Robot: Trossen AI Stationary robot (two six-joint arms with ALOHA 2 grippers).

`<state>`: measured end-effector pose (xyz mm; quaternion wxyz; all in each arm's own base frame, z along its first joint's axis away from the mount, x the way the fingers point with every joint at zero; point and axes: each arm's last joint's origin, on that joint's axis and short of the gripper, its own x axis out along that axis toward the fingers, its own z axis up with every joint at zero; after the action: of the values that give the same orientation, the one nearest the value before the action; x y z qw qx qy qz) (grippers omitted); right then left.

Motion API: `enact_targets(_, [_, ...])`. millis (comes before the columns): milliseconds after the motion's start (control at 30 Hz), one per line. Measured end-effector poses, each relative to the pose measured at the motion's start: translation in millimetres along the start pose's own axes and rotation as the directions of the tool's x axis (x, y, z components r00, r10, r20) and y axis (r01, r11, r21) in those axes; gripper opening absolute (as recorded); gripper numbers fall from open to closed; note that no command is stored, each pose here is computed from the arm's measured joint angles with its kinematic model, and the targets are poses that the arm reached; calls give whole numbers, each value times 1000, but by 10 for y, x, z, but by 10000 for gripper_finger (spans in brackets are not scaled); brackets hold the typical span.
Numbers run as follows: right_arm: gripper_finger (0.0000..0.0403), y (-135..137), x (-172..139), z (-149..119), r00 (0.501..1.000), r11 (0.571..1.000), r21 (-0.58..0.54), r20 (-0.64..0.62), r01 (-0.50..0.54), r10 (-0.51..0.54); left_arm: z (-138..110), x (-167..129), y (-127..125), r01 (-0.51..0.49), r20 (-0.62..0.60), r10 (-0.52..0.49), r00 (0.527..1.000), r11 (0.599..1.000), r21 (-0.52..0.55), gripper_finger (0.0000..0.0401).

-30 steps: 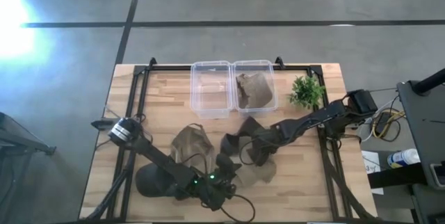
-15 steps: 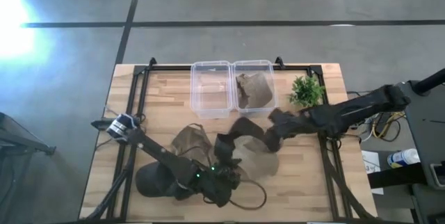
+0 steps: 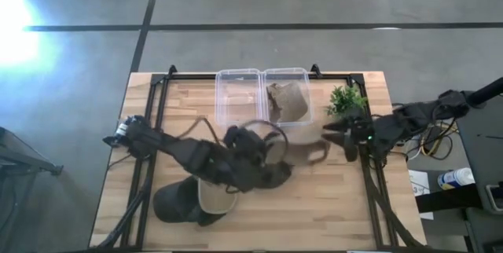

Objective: Pick & Place hat
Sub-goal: Put the right brown cap into the right transparent bin

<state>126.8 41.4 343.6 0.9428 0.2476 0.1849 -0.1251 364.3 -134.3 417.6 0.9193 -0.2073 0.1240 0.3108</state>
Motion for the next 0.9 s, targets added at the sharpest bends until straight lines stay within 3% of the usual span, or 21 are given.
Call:
enact_targets(100, [177,-50,-110,53,997,997,-36,40,72,-71,366,-116,89,-87,161,96,982,994,-60,9])
enact_targets(200, [178,-97,-175,91,986,986,-58,72,153,-149,685,-148,219,-219,285,230,931,973,-72,10])
enact_targets(367, [178,-168,-192,64,961,963,-45,93,265,-260,951,112,472,-324,319,348,882,937,-128,10])
enact_targets(567, [178,-239,-132,-62,948,949,8,52,315,-315,924,628,822,-309,159,344,926,928,-206,8])
enact_targets(733, [178,-287,-79,-157,937,937,52,30,345,-347,649,892,1157,-425,-95,416,904,856,-295,7])
enact_targets(800, [178,-292,-58,-181,935,934,60,25,352,-354,601,961,1210,-428,-152,400,904,838,-338,8])
enact_targets(900, [178,-285,-24,-203,932,930,78,19,359,-361,590,1022,1172,-372,-167,332,928,843,-388,10])
